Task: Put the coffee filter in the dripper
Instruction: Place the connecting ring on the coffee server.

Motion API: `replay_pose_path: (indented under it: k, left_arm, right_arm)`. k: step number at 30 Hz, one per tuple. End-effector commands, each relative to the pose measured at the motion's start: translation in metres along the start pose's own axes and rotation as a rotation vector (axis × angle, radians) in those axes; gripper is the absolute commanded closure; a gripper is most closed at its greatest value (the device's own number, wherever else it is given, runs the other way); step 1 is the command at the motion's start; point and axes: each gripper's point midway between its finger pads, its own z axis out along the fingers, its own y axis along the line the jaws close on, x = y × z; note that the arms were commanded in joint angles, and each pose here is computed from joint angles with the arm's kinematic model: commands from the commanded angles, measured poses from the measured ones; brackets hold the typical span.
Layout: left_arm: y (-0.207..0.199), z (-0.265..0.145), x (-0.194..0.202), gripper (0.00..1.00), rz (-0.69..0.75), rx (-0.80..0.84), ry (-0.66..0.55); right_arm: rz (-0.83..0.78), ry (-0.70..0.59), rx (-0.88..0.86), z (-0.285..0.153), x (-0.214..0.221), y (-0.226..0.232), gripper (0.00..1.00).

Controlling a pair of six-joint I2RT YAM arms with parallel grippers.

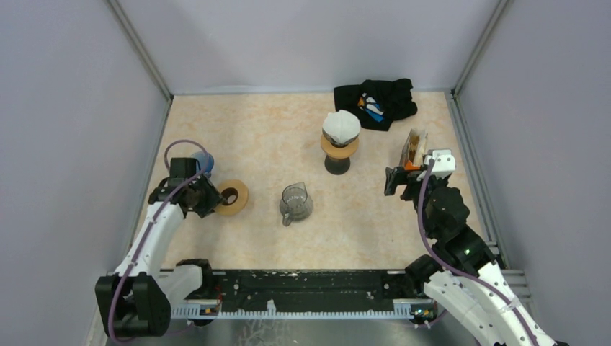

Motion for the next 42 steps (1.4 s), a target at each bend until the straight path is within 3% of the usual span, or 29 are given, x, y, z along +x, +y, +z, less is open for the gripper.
replay_pose_path:
  k: [1, 10, 24, 42]
  left_arm:
    - [-0.03, -0.013, -0.007, 0.62, 0.053, 0.056, -0.027]
    - [-0.085, -0.026, 0.0, 0.62, 0.195, 0.149, -0.017]
    - [-0.155, -0.035, 0.043, 0.61, 0.411, 0.241, 0.027]
    - [-0.194, -0.024, 0.085, 0.59, 0.572, 0.229, 0.058]
  right_arm:
    - [0.018, -0.044, 0.024, 0.0, -0.012, -0.004, 0.07]
    - [0.015, -0.041, 0.028, 0.001, -0.011, -0.005, 0.07]
    - [0.01, -0.033, 0.029, 0.002, -0.009, -0.005, 0.07]
    - [0.006, -0.031, 0.031, 0.001, -0.009, -0.005, 0.07]
